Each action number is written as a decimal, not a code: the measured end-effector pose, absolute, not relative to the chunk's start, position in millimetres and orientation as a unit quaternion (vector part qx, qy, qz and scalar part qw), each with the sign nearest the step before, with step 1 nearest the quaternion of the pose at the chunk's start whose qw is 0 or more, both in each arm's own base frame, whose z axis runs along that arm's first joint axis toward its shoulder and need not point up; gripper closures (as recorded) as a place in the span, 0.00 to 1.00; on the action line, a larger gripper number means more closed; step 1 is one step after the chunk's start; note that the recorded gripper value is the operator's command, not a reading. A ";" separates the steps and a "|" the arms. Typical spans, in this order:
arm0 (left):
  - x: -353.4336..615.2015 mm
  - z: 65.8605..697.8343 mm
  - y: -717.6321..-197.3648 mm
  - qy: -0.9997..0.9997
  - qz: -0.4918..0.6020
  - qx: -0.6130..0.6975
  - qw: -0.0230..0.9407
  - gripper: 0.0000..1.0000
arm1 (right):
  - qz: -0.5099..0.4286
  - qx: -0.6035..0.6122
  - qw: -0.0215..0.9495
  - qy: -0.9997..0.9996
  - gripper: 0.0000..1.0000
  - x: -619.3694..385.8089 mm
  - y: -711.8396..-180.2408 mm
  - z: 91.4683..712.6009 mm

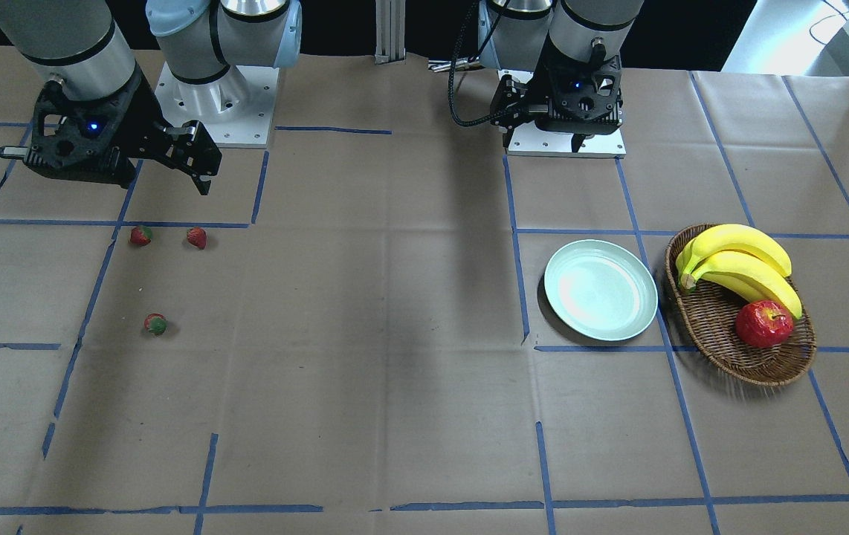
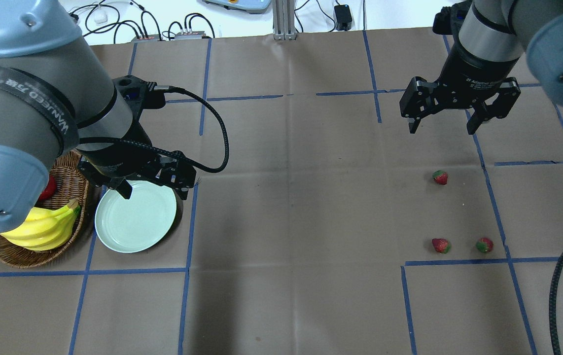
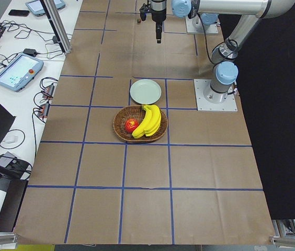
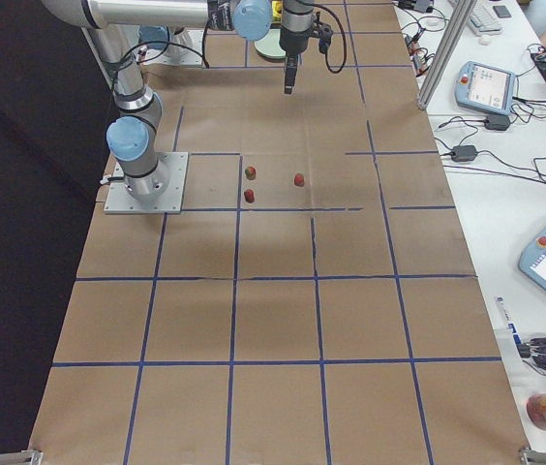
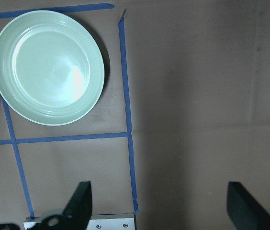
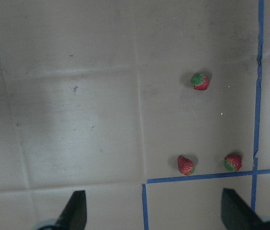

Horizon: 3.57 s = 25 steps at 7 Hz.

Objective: Collect all strawberries into plate
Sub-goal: 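Move the right gripper over the scattered red strawberries, then lower the right gripper and grasp the nearest red strawberry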

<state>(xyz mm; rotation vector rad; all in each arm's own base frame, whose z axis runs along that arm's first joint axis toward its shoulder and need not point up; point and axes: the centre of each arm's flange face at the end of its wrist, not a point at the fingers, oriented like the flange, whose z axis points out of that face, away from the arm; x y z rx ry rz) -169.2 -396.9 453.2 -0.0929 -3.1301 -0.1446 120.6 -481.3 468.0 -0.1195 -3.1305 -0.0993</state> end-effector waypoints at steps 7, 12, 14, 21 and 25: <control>-169.2 451.6 -397.8 -0.998 -0.048 -0.026 0.004 0.00 | -0.061 0.023 0.000 -0.998 0.00 56.0 -448.1 399.3; -173.8 451.8 -397.6 -0.998 -0.050 -0.025 0.030 0.00 | -0.008 0.080 0.009 -0.997 0.00 53.3 -378.9 239.6; -173.5 451.8 -397.5 -0.998 -0.050 -0.027 0.029 0.00 | -0.018 0.080 0.006 -0.997 0.00 51.2 -377.6 203.9; -172.0 455.2 -395.5 -0.998 -0.046 -0.028 0.026 0.00 | -0.066 0.073 0.015 -0.995 0.65 45.8 -377.1 171.3; -172.1 454.5 -394.7 -0.998 -0.048 -0.029 0.026 0.00 | -0.071 0.062 0.016 -0.995 0.89 44.2 -377.9 175.0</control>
